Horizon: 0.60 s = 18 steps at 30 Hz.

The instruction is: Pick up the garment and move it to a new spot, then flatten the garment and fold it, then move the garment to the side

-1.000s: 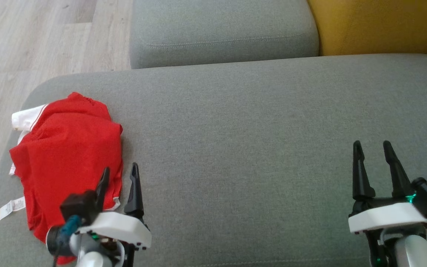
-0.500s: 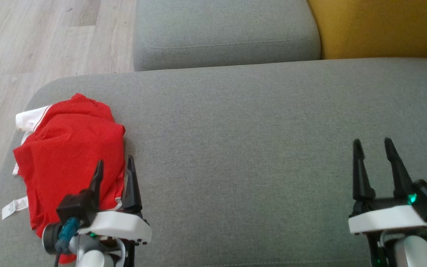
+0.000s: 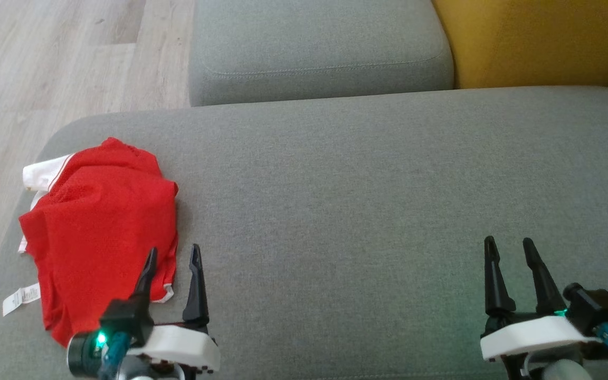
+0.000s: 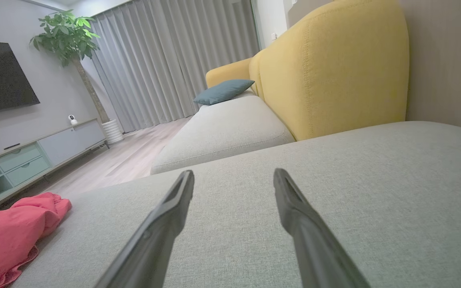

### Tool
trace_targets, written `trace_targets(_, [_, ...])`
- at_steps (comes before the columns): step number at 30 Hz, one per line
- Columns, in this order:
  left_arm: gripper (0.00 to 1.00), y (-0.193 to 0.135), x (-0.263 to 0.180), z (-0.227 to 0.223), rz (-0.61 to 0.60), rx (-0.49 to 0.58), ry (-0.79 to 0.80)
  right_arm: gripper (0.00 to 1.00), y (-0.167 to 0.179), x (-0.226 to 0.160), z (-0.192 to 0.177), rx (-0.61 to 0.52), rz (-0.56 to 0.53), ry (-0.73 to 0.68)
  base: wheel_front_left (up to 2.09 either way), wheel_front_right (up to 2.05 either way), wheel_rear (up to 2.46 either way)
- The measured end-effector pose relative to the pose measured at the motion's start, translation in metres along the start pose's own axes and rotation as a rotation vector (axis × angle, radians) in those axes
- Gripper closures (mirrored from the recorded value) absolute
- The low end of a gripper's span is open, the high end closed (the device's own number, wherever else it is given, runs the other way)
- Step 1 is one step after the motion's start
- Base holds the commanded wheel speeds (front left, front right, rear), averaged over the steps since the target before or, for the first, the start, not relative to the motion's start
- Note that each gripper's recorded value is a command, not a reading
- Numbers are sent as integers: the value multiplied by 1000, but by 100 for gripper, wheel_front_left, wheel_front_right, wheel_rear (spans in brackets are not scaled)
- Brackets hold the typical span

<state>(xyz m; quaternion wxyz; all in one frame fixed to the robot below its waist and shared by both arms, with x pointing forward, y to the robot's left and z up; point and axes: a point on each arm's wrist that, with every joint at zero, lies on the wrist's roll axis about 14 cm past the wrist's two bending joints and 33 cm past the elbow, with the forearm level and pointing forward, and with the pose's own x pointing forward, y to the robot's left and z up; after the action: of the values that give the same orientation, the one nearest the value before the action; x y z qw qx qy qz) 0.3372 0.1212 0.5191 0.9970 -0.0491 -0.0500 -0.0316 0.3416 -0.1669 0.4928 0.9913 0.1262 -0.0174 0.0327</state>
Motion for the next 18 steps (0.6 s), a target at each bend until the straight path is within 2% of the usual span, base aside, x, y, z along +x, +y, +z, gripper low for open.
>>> trace_targets(4, [0,-2,0,2,-11,30,-15,0,1,0,1,-16,6,-5,0,0,0])
trace_targets(18, [0,7,-2,0,9,25,-8,0,11,7,-2,-18,37,4,0,0,0])
